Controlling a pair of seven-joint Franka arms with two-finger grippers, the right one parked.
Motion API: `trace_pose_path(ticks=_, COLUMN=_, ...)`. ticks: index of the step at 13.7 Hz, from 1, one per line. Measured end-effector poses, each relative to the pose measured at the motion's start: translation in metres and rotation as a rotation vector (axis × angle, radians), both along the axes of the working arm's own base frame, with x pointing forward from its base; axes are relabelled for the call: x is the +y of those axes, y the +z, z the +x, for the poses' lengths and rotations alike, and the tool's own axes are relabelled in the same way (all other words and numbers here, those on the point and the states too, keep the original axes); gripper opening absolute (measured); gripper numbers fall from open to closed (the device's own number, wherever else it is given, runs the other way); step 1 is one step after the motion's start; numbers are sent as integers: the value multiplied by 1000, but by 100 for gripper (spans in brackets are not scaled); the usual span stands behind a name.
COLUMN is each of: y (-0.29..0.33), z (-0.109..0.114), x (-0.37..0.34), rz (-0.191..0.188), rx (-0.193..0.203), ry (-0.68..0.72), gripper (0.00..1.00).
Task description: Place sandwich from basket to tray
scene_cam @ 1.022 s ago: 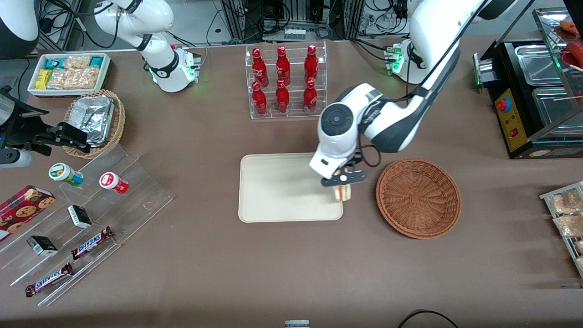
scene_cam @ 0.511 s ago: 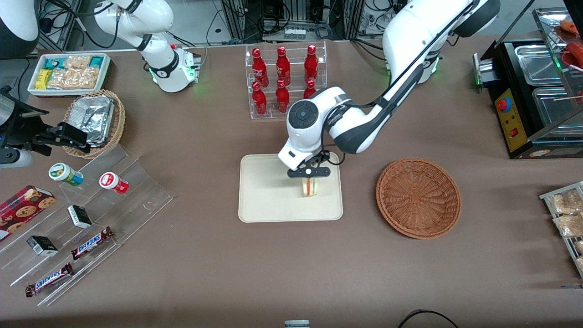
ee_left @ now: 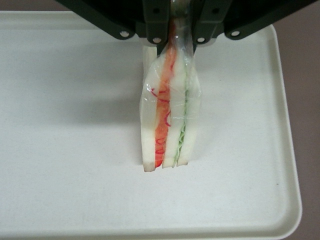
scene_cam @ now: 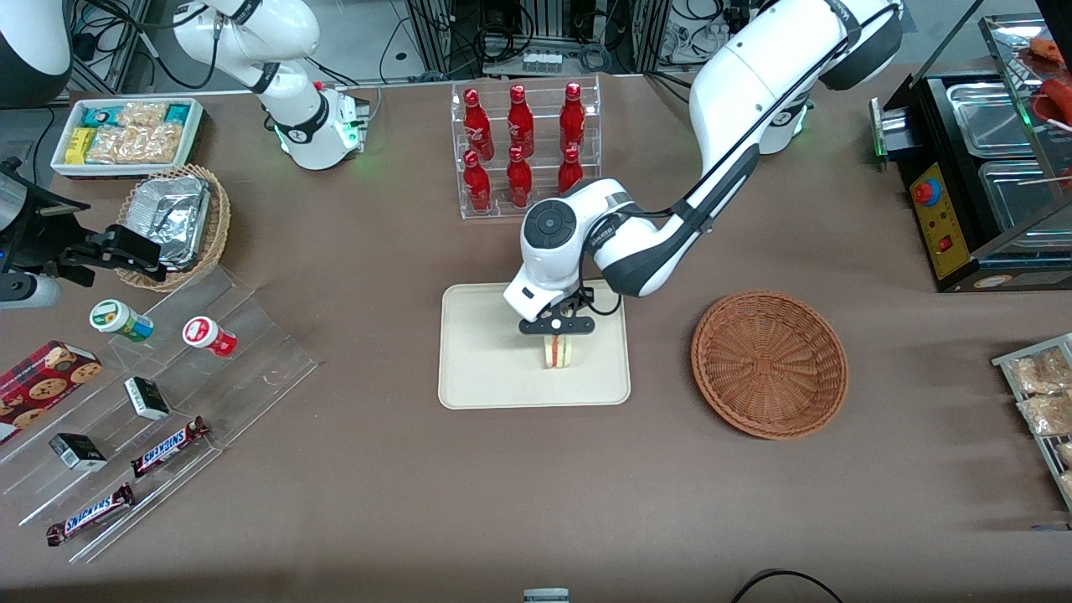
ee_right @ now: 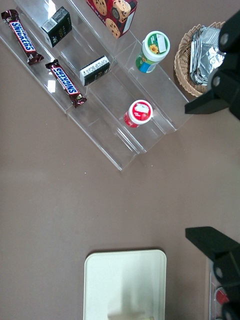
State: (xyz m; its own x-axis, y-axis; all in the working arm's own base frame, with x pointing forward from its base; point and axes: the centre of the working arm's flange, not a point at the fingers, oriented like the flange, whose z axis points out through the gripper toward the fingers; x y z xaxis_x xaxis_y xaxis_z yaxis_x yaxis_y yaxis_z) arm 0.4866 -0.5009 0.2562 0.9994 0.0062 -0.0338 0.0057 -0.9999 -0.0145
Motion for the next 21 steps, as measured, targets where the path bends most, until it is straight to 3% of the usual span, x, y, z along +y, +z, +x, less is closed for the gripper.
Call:
trace_pose_path(ticks=6, y=-13, z=2, x=-10, rz=9, rx=-17, ry=-2, gripper=15)
trace_pose_path(ticks=10, y=9, z=20, x=-4, rz=45, rx=-21, ry=26, gripper=52)
trace_pose_path(ticks=15, y=97, z=49, x=24, rz=107, rx=-49, ry=105, gripper=100)
trace_pose_path(ticks=17, y=139, z=60, x=48, rz=92, rx=-51, ry=151, gripper=100)
trace_pose_path(ticks=21, y=203, z=79, x=112, rz=69, rx=5, ry=161, gripper=100)
